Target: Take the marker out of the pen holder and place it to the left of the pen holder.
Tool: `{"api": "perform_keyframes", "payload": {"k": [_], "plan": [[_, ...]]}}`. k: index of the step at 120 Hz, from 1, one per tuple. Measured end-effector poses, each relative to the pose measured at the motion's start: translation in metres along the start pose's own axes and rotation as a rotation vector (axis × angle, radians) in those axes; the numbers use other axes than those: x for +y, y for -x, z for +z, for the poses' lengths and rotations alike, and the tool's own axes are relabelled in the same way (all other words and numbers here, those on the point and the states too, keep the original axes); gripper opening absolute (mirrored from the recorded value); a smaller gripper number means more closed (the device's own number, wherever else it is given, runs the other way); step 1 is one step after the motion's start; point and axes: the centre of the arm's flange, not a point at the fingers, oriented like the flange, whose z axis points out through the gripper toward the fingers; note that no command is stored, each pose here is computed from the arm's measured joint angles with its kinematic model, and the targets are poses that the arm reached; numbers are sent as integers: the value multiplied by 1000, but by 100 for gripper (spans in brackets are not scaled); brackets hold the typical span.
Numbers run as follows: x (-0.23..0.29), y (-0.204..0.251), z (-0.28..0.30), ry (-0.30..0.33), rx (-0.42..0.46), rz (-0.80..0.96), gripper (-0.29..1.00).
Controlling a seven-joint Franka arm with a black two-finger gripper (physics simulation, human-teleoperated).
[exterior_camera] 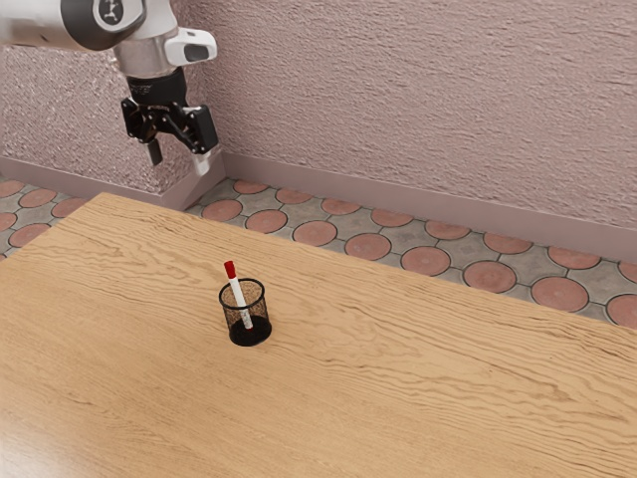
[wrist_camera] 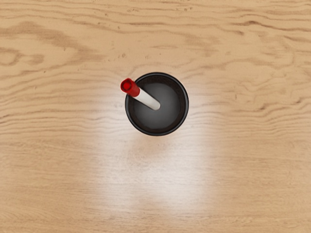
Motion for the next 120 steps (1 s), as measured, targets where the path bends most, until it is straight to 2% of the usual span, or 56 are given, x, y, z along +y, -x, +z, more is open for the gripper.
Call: {"api": "perform_keyframes", "payload": {"k": [6,11,29,51,68,89,120], "plan": [[-2,-48,23,-29,1,17,70],[-4,-70,35,-49,7,32,70],[-10,-93,52,-88,25,71,70],[-50,-141,157,-111,-60,56,70],[-58,-156,203,-69,-68,58,70],[-53,-162,219,18,-33,31,70],[-74,-147,260,111,-92,-113,70]]}}
